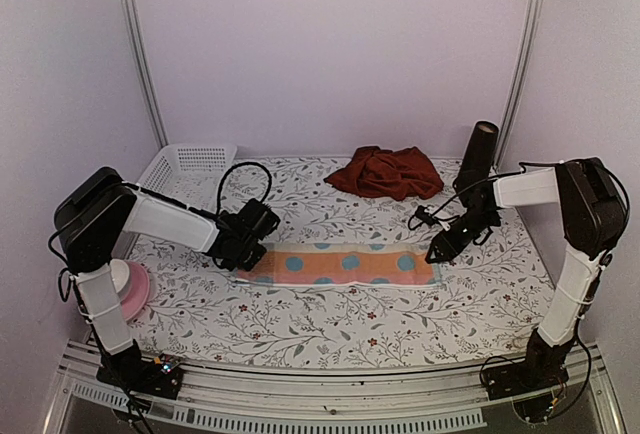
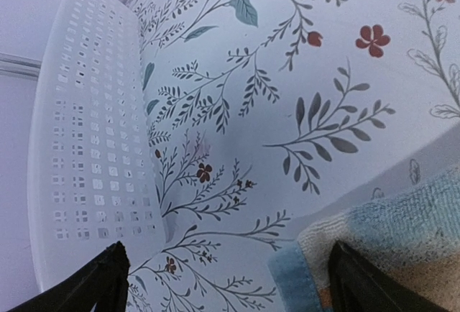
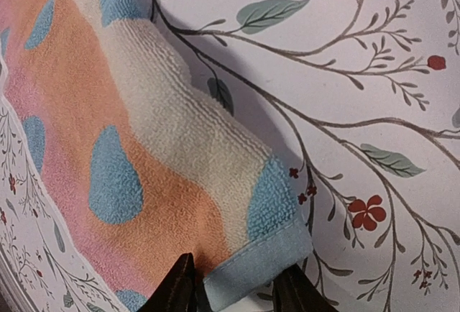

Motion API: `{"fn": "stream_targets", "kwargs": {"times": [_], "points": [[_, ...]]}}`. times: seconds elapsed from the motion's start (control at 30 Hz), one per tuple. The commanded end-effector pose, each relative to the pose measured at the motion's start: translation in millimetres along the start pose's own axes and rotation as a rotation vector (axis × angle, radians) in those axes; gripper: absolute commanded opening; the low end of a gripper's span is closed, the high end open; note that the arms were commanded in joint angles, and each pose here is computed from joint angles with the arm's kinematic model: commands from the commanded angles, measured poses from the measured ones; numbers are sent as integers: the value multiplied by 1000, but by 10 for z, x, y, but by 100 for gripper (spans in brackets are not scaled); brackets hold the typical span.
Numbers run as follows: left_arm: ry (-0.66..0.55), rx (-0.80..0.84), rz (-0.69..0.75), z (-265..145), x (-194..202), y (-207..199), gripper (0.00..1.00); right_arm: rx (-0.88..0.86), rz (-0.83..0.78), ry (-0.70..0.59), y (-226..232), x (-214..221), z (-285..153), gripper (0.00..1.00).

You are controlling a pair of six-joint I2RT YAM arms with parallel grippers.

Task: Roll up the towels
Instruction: Move the towel to the center of the board.

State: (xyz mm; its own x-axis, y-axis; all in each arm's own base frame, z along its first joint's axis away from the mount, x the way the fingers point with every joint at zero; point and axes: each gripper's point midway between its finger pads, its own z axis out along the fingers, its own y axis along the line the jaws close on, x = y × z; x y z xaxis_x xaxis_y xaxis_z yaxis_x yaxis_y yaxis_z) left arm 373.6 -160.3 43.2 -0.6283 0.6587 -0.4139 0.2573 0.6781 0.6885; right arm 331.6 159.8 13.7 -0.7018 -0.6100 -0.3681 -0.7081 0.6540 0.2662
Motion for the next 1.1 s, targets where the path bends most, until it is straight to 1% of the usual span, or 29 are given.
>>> {"fn": "stream_targets", "kwargs": {"times": [0.0, 0.1, 0.13, 0.17, 0.2, 0.23, 0.27, 0.3, 0.4, 0.43, 0.6, 0.73, 0.87, 0.97, 1.07], "points": [[50, 4, 42, 47, 187, -9, 97, 72, 88, 140, -194, 398, 171, 33], [54, 0, 44, 55, 194, -5, 97, 158, 112, 143, -420, 447, 112, 33], [54, 2, 46, 56, 196, -13, 97, 199, 112, 150, -501, 475, 97, 34], [54, 5, 46, 58, 194, -22, 97, 237, 111, 155, -572, 493, 78, 38], [57, 7, 46, 61, 198, -25, 97, 257, 106, 157, -606, 500, 71, 44], [55, 8, 44, 59, 191, -27, 97, 259, 102, 156, -610, 496, 72, 50], [54, 11, 41, 57, 184, -27, 97, 250, 100, 155, -596, 496, 80, 53], [51, 13, 38, 51, 175, -28, 97, 241, 97, 157, -584, 500, 85, 55], [39, 26, 22, 25, 151, -25, 97, 271, 72, 181, -637, 544, 81, 56], [30, 33, 15, 8, 131, -23, 97, 275, 66, 184, -644, 552, 79, 58], [-7, 50, -27, -63, 57, 29, 97, 223, 39, 147, -523, 476, 31, 69], [-34, 59, -56, -111, 13, 68, 97, 188, 8, 116, -426, 404, -12, 74], [-43, 31, -76, -141, 7, 149, 97, 171, -47, 136, -304, 416, 49, 81], [-41, -10, -85, -145, 18, 230, 97, 169, -94, 160, -211, 430, 120, 83], [-38, -41, -89, -146, 25, 283, 97, 200, -109, 179, -249, 449, 148, 84]]}}
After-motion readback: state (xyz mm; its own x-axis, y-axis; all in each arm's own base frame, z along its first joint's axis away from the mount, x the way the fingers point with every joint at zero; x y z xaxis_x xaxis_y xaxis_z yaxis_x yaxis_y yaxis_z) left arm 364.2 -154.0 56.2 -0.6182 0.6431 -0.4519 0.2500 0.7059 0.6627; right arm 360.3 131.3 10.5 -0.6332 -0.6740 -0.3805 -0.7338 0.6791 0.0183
